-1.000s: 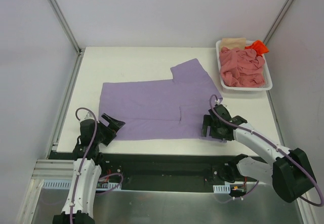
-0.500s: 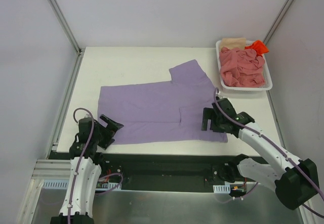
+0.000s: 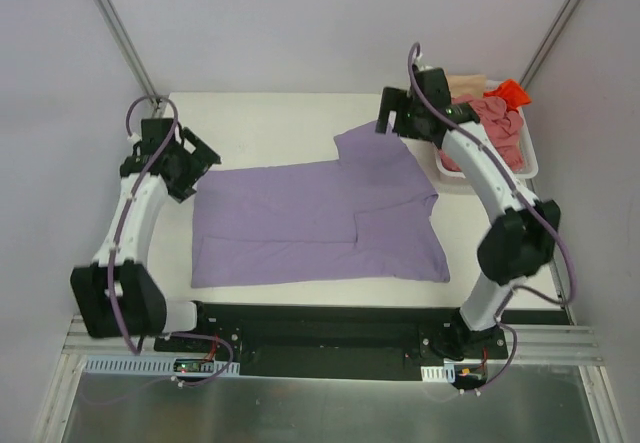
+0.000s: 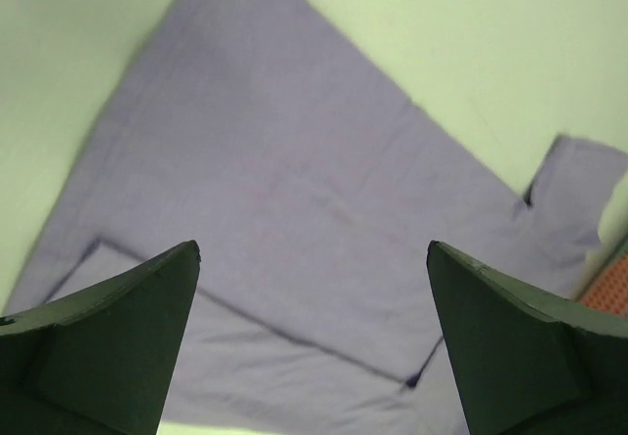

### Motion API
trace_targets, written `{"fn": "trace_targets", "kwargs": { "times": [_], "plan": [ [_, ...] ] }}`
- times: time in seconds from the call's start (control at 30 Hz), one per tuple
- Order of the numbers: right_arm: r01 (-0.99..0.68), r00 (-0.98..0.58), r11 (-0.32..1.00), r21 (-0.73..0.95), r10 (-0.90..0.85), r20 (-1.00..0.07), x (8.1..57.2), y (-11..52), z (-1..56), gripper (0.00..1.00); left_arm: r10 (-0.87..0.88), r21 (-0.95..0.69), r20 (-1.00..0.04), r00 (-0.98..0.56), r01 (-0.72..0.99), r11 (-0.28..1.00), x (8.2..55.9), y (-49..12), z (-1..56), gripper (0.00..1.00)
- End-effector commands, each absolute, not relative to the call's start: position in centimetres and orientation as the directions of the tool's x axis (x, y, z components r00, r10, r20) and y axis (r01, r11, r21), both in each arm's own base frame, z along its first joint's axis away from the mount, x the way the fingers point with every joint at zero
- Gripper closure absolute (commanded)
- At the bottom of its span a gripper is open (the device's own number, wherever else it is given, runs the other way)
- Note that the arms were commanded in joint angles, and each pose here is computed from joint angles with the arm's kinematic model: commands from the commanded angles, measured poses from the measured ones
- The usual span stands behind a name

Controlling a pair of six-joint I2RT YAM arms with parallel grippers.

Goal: Fold and stack the t-shirts
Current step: Fold the flattened tshirt in 1/3 of the way, then grap the side of the flattened tshirt furthest away from the robot with both arms

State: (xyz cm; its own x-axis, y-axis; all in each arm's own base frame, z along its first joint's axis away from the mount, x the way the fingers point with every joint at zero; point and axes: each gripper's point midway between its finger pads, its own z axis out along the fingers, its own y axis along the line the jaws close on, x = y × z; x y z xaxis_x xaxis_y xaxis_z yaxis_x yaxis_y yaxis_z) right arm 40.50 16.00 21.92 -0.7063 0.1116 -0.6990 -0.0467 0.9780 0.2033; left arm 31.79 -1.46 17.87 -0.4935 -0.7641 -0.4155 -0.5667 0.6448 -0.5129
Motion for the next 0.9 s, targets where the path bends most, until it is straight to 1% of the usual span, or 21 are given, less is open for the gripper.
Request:
{"fn": "trace_targets", "kwargs": {
  "times": [0.0,0.1,0.17,0.23,0.33,0.37,0.5,0.63,0.73,0.83,0.87],
  "plan": [
    [-0.106,-0.695,0.942,0.319,0.16,-0.701,49.1,18.1,23.0,0.04,-0.726,-0.385,-0.465,-0.506,-0.623,0.681,37.7,1.2,16.7,0.01],
    [-0.093,-0.674,0.943,0.319,0.176,-0.717,54.7,18.4,21.4,0.04,-0.704,-0.311,-0.473,-0.53,-0.647,0.696,41.6,2.6,14.7,0.01],
    [-0.063,-0.674,0.94,0.336,0.209,-0.709,58.1,18.0,19.1,0.04,-0.678,-0.277,-0.48,-0.556,-0.638,0.719,43.9,3.2,13.8,0.01],
    [-0.05,-0.652,0.931,0.362,0.244,-0.718,60.9,17.9,17.4,0.04,-0.66,-0.24,-0.47,-0.586,-0.635,0.735,45.4,3.7,12.4,0.01],
    [-0.056,-0.589,0.916,0.397,0.291,-0.754,64.4,17.7,15.7,0.04,-0.644,-0.174,-0.493,-0.585,-0.658,0.732,47.0,5.4,11.2,0.01],
    [-0.054,-0.579,0.913,0.404,0.301,-0.758,65.1,17.8,15.0,0.04,-0.65,-0.166,-0.485,-0.586,-0.668,0.726,47.3,5.8,10.6,0.01],
    [-0.045,-0.572,0.908,0.416,0.318,-0.756,66.6,18.1,12.0,0.04,-0.672,-0.163,-0.44,-0.596,-0.683,0.712,48.2,6.1,8.4,0.01],
    [0.027,-0.618,0.908,0.418,0.344,-0.707,66.3,17.5,8.7,0.04,-0.68,-0.135,-0.413,-0.606,-0.697,0.704,48.0,6.5,6.4,0.01],
    [0.051,-0.648,0.886,0.461,0.381,-0.659,65.9,18.0,6.6,0.04,-0.694,-0.134,-0.391,-0.604,-0.709,0.692,47.8,6.5,5.5,0.01],
    [0.026,-0.664,0.864,0.503,0.391,-0.638,65.9,19.1,6.4,0.03,-0.704,-0.14,-0.372,-0.605,-0.713,0.687,47.9,6.4,4.7,0.01],
    [0.022,-0.662,0.863,0.505,0.391,-0.639,66.0,19.2,6.6,0.02,-0.705,-0.14,-0.364,-0.609,-0.712,0.688,47.8,6.3,4.5,0.01]
  ]
}}
